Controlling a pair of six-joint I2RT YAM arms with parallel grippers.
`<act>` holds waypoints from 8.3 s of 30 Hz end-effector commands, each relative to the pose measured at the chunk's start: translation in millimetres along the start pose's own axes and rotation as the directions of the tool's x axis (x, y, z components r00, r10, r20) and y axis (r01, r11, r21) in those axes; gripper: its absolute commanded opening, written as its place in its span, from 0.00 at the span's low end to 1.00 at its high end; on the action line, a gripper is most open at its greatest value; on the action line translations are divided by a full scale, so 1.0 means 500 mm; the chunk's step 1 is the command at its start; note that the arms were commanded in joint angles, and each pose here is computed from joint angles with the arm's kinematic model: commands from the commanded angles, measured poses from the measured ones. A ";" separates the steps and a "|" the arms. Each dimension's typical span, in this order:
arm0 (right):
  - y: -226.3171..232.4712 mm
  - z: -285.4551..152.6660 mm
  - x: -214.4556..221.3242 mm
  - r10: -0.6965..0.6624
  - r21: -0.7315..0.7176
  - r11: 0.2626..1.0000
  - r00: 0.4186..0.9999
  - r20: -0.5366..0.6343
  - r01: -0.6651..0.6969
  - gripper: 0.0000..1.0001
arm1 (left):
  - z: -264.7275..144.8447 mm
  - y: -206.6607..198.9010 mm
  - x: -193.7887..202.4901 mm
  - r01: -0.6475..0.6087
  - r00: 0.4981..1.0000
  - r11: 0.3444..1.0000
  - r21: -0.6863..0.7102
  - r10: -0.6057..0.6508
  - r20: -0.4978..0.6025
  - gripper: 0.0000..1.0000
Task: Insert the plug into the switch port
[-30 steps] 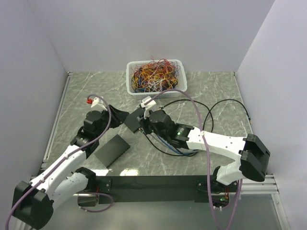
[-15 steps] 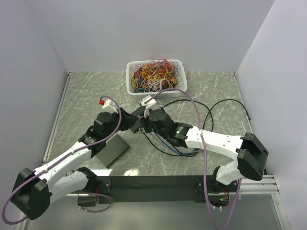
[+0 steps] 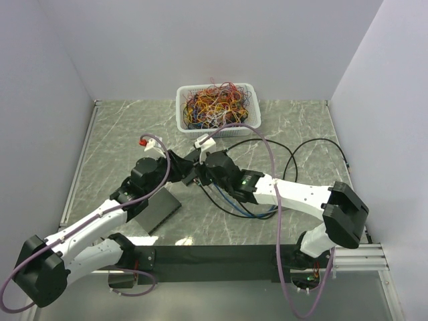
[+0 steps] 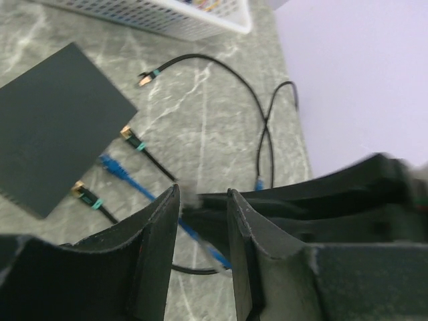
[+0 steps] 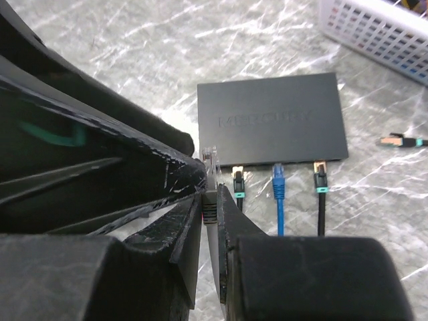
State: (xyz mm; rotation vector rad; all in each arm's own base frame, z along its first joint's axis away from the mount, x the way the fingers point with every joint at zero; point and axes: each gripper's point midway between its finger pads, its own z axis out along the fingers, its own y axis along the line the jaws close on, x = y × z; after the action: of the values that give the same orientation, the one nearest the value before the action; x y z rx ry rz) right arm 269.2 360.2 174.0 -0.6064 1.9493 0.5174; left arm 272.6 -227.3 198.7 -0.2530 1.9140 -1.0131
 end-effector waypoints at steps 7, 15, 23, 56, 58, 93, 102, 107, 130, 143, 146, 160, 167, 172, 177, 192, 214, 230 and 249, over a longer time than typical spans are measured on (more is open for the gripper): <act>0.014 -0.015 -0.064 0.049 -0.041 0.998 0.995 0.089 -0.046 0.00 | -0.001 -0.067 -0.039 0.010 0.999 0.995 0.103 -0.015 0.049 0.41; 0.017 -0.036 -0.075 0.071 -0.073 0.995 0.989 0.129 -0.062 0.00 | 0.020 -0.047 -0.030 0.019 0.999 0.998 0.061 -0.021 0.045 0.41; 0.021 -0.061 -0.088 0.089 -0.105 0.992 0.981 0.172 -0.072 0.00 | 0.029 -0.042 -0.024 0.023 0.999 0.998 0.055 -0.025 0.040 0.40; -0.016 -0.164 -0.162 0.339 -0.469 0.863 0.902 0.266 -0.186 0.73 | -0.061 -0.088 -0.040 -0.194 0.964 0.934 0.299 0.125 0.236 0.01; 0.012 -0.172 -0.149 0.334 -0.565 0.809 0.919 0.211 -0.164 0.70 | -0.082 -0.096 -0.033 -0.225 0.954 0.904 0.363 0.129 0.272 0.01; 0.140 -0.181 -0.096 0.270 -0.863 0.477 0.962 -0.034 -0.164 0.48 | -0.195 -0.168 -0.020 -0.312 0.920 0.708 0.634 0.059 0.387 0.01; 0.157 -0.180 -0.089 0.245 -0.865 0.477 0.969 -0.039 -0.156 0.47 | -0.191 -0.169 -0.017 -0.302 0.926 0.708 0.639 0.057 0.374 0.01; 0.157 -0.178 -0.089 0.245 -0.863 0.480 0.969 -0.041 -0.158 0.42 | -0.192 -0.169 -0.018 -0.300 0.926 0.709 0.638 0.056 0.374 0.00; 0.133 -0.158 -0.069 0.240 -0.794 0.583 0.970 -0.032 -0.171 0.00 | -0.098 0.032 -0.074 -0.060 0.950 0.998 0.004 0.056 0.308 0.64; 0.064 -0.015 -0.015 0.239 -0.509 0.808 0.955 -0.176 -0.296 0.00 | -0.225 0.218 -0.001 0.198 0.979 0.792 -0.578 -0.127 0.161 0.96; 0.060 0.002 0.001 0.243 -0.480 0.819 0.947 -0.210 -0.316 0.00 | -0.242 0.223 0.040 0.220 0.975 0.766 -0.605 -0.190 0.114 0.99; 0.061 0.015 0.025 0.243 -0.461 0.819 0.934 -0.263 -0.342 0.00 | -0.266 0.335 0.220 0.403 0.886 0.643 -0.652 -0.451 0.103 0.98; 0.060 0.026 0.040 0.246 -0.451 0.818 0.926 -0.288 -0.358 0.00 | -0.283 0.322 0.187 0.308 0.926 0.600 -0.738 -0.368 0.087 0.99; 0.072 0.033 0.049 0.240 -0.458 0.809 0.919 -0.314 -0.368 0.00 | -0.300 0.273 0.093 0.302 0.947 0.594 -0.746 -0.273 0.167 0.99; 0.148 0.018 0.053 0.191 -0.527 0.775 0.924 -0.331 -0.350 0.00 | -0.312 0.248 0.022 0.325 0.946 0.618 -0.716 -0.203 0.253 0.99; 0.506 0.071 0.140 0.047 -0.608 0.717 0.894 -0.445 -0.340 0.00 | -0.411 0.121 -0.148 0.316 0.912 0.832 -0.455 -0.135 0.386 0.99; 0.420 0.171 0.345 0.097 -0.253 0.927 0.830 -0.549 -0.275 0.00 | -0.413 0.126 -0.141 0.312 0.909 0.856 -0.413 -0.142 0.392 0.99; 0.244 0.091 0.270 0.108 -0.200 0.956 0.888 -0.447 -0.216 0.00 | -0.358 0.138 -0.112 0.285 0.925 0.852 -0.439 -0.125 0.358 0.99; 0.052 0.044 0.210 0.023 0.028 1.000 0.909 -0.417 -0.013 0.00 | -0.135 0.242 -0.151 0.115 0.965 0.812 -0.572 0.046 0.259 0.99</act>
State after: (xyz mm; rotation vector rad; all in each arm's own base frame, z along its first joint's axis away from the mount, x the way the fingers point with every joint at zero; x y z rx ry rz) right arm 213.3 385.3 79.1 -0.7176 2.3394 0.5051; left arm 252.3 -66.8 160.2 -0.8217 1.9337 -0.2156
